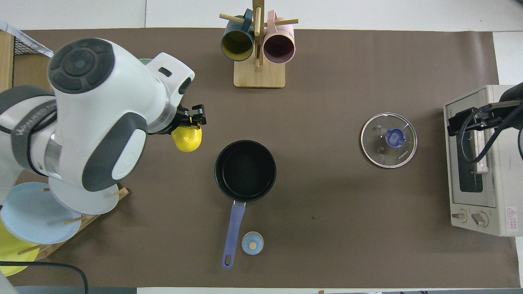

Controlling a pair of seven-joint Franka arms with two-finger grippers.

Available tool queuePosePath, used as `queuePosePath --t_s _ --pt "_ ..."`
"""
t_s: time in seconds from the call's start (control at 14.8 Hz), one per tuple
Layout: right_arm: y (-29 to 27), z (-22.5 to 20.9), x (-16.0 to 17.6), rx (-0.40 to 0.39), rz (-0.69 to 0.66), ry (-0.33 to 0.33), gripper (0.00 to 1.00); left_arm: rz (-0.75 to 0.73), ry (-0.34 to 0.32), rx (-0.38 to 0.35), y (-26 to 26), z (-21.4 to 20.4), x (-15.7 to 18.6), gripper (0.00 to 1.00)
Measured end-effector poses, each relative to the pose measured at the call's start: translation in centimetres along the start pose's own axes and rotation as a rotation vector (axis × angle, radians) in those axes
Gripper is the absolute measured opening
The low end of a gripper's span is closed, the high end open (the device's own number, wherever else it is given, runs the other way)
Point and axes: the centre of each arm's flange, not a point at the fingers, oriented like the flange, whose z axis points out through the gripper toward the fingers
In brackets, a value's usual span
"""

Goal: Transfer potato from pot to plate
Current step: 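Lift the yellow potato toward the green plate with the left gripper, then lower the potato onto the green plate and open the left gripper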

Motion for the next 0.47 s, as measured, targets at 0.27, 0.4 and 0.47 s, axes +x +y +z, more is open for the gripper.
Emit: queuePosePath --t_s 0.27,0.4,0.47 --pt "0.0 -0.1 -0.1 0.0 0.0 0.002 1.0 0.037 0.075 -0.003 -7.4 5.6 5.3 0.62" --pt "0.0 -0.2 -0.1 0.0 0.0 0.004 1.0 0.048 0.106 -0.005 -7.9 9.3 6.9 0.62" --pt "0.0 -0.3 -0.1 0.0 0.001 0.005 1.0 0.052 0.116 -0.007 -7.7 11.0 7.4 0.62"
